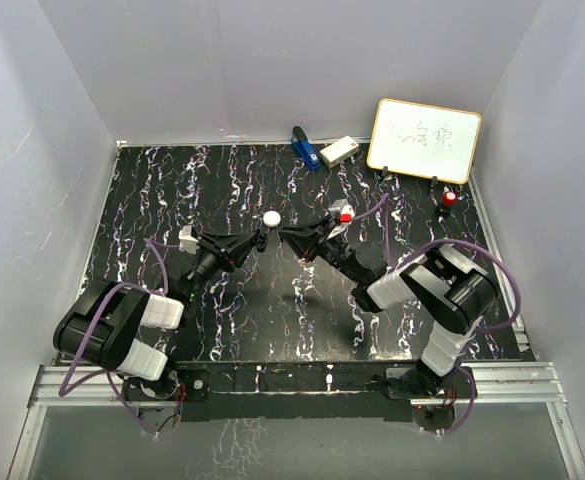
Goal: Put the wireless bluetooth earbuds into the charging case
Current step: Place the earbud in the charging case.
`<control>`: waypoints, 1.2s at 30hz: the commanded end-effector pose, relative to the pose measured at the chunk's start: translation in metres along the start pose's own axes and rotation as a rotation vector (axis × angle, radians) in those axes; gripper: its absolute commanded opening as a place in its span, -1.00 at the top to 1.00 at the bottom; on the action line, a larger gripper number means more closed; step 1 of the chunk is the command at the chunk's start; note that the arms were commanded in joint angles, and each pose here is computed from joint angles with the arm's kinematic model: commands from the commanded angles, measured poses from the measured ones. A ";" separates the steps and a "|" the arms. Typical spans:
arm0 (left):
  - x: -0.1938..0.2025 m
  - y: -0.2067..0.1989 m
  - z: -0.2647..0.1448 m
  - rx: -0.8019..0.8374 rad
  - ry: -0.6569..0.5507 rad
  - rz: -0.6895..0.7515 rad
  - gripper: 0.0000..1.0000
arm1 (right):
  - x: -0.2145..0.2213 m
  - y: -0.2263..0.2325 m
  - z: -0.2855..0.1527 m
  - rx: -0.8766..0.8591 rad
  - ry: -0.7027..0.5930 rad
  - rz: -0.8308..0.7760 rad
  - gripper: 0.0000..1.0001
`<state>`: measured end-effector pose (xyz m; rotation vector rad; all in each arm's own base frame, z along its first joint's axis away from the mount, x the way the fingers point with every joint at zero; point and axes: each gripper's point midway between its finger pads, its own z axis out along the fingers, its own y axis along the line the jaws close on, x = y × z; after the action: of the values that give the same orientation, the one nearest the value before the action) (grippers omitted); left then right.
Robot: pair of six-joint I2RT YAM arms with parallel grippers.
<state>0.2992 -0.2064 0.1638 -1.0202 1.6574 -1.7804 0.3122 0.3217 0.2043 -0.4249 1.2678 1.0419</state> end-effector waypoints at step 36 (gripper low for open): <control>0.030 -0.033 0.026 0.151 0.079 -0.001 1.00 | -0.097 0.048 0.007 -0.187 -0.358 -0.181 1.00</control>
<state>0.3068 -0.2373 0.1533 -1.0308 1.6980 -1.8077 0.3069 0.3286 0.2097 -0.4950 1.2262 1.0362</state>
